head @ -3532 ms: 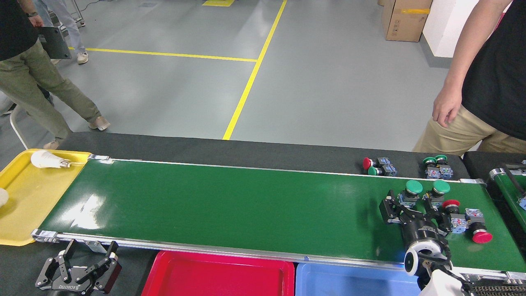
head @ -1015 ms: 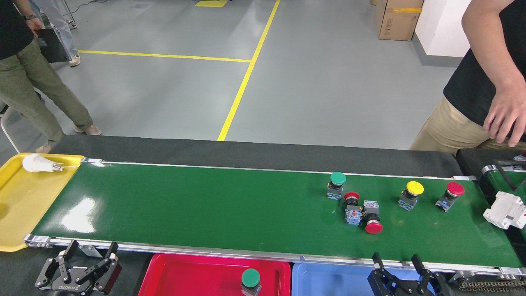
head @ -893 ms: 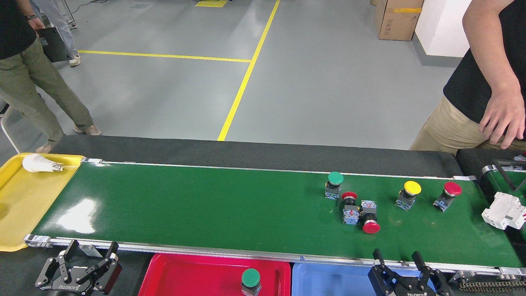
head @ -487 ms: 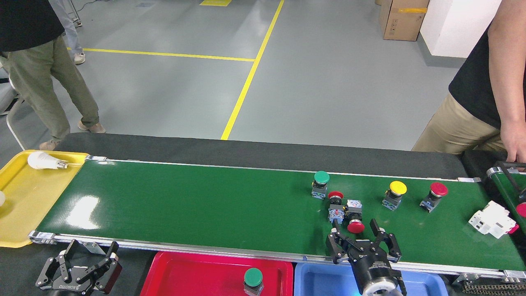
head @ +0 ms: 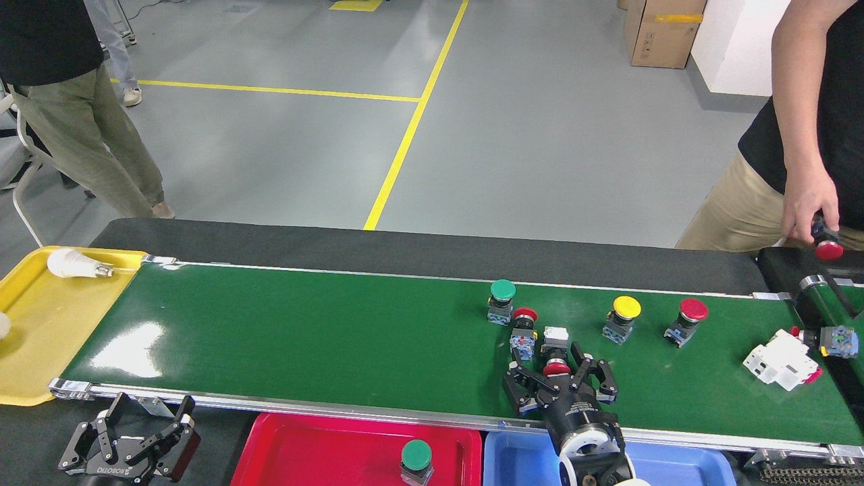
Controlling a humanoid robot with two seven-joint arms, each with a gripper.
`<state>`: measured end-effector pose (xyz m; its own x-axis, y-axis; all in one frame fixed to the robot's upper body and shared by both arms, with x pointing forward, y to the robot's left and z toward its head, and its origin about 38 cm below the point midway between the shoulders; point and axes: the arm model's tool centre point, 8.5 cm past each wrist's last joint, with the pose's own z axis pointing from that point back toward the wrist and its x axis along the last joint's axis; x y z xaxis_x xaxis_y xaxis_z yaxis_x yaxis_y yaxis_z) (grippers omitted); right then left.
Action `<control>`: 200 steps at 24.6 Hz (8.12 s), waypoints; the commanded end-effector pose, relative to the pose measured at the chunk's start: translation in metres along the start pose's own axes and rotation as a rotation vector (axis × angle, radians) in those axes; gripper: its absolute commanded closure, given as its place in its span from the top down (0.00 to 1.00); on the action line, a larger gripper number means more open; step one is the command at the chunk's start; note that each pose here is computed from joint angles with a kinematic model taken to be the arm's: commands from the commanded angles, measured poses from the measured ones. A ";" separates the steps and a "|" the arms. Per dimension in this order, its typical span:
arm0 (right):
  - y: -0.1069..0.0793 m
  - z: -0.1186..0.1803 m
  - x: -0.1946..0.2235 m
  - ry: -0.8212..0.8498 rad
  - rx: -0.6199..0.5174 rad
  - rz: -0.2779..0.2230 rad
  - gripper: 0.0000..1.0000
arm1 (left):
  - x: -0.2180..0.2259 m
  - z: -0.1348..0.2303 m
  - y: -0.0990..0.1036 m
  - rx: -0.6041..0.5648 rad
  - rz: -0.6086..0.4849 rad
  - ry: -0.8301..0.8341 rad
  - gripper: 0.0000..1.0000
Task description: Pick switch part from conveyor to tray
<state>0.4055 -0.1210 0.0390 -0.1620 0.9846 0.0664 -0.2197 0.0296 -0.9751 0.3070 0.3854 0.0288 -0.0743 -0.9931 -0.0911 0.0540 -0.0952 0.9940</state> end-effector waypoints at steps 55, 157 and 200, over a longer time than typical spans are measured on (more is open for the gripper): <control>0.007 0.123 -0.089 0.227 -0.139 -0.142 1.00 | 0.167 -0.193 0.047 -0.101 0.016 -0.351 0.96; -0.007 0.045 -0.087 0.215 -0.080 0.003 1.00 | 0.003 -0.006 0.007 0.078 -0.039 0.137 1.00; 0.011 0.102 0.171 -0.599 -0.063 0.242 1.00 | 0.098 -0.087 0.066 0.037 0.004 -0.257 0.06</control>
<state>0.2704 0.0335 0.0521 -0.7361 0.6736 -0.0665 -0.0710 -0.1745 -0.9821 0.4011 0.2865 0.0613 -0.2245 -0.9719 -0.0707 0.0560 -0.0853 0.9948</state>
